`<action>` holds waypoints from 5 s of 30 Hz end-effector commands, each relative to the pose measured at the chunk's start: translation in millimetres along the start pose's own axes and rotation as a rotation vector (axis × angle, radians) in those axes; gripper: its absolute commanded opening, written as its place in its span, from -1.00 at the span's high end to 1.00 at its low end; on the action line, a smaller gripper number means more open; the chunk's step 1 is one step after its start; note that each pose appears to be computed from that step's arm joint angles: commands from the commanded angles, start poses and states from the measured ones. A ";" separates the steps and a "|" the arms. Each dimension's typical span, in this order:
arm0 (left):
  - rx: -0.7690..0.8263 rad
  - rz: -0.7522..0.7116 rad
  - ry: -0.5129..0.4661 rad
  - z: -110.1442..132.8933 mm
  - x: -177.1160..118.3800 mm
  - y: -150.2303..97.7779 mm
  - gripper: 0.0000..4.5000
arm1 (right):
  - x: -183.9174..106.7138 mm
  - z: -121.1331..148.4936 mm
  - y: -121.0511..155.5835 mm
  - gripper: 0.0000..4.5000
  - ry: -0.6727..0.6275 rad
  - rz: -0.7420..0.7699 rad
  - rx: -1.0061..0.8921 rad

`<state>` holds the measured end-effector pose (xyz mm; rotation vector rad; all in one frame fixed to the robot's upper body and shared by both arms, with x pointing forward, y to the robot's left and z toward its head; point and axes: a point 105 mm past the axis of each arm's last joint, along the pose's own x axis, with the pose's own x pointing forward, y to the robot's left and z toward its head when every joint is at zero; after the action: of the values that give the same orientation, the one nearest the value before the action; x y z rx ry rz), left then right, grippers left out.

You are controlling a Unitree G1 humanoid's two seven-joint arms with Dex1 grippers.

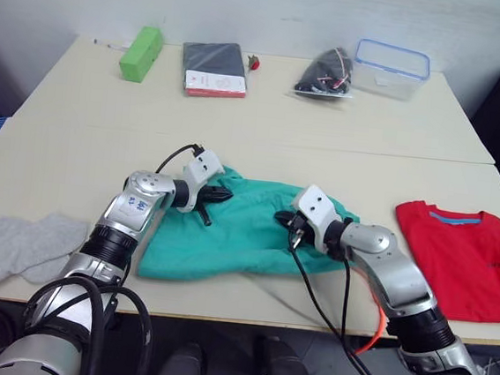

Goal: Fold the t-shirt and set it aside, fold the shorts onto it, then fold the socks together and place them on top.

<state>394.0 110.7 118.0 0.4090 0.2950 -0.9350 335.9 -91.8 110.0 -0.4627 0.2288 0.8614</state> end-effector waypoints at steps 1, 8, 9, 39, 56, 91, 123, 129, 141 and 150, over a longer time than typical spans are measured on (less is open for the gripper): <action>-0.013 0.035 0.078 -26.2 -5.0 8.1 1.00 | -19.8 -13.3 -5.0 0.98 0.052 -0.042 0.009; -0.005 0.050 0.060 -27.2 -10.7 16.0 1.00 | -71.4 -60.0 -15.9 0.98 0.197 -0.118 0.052; -0.001 0.051 0.060 -27.6 -11.4 16.7 1.00 | -78.9 -63.7 -17.8 0.98 0.208 -0.129 0.059; 0.260 -0.385 -0.097 37.8 18.8 -78.0 1.00 | -53.4 11.1 -6.2 0.98 -0.140 -0.184 0.094; 0.289 -0.444 -0.105 29.8 38.0 -76.8 1.00 | -147.2 -30.7 69.4 -0.03 -0.176 -0.440 0.953; 0.256 -0.351 -0.081 17.5 -1.2 -61.4 1.00 | -96.2 -54.8 15.2 0.24 -0.321 -0.460 1.237; 0.036 -0.047 -0.187 18.9 -35.8 -26.8 1.00 | -32.2 103.5 55.7 0.99 -0.342 0.379 0.164; -0.004 0.099 -0.209 25.0 -80.7 -18.4 1.00 | -3.8 105.9 68.0 0.99 -0.328 0.488 0.078; -0.012 0.397 -0.175 17.9 -149.2 16.1 1.00 | 36.3 94.5 103.3 0.35 -0.229 0.656 0.005; 0.118 0.035 -0.286 78.9 -98.4 -33.1 1.00 | 31.6 101.6 102.9 -0.99 -0.248 0.687 0.006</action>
<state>329.8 150.9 214.2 0.3547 0.0096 -0.8390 278.2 36.1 144.8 -0.2609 0.2107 1.5719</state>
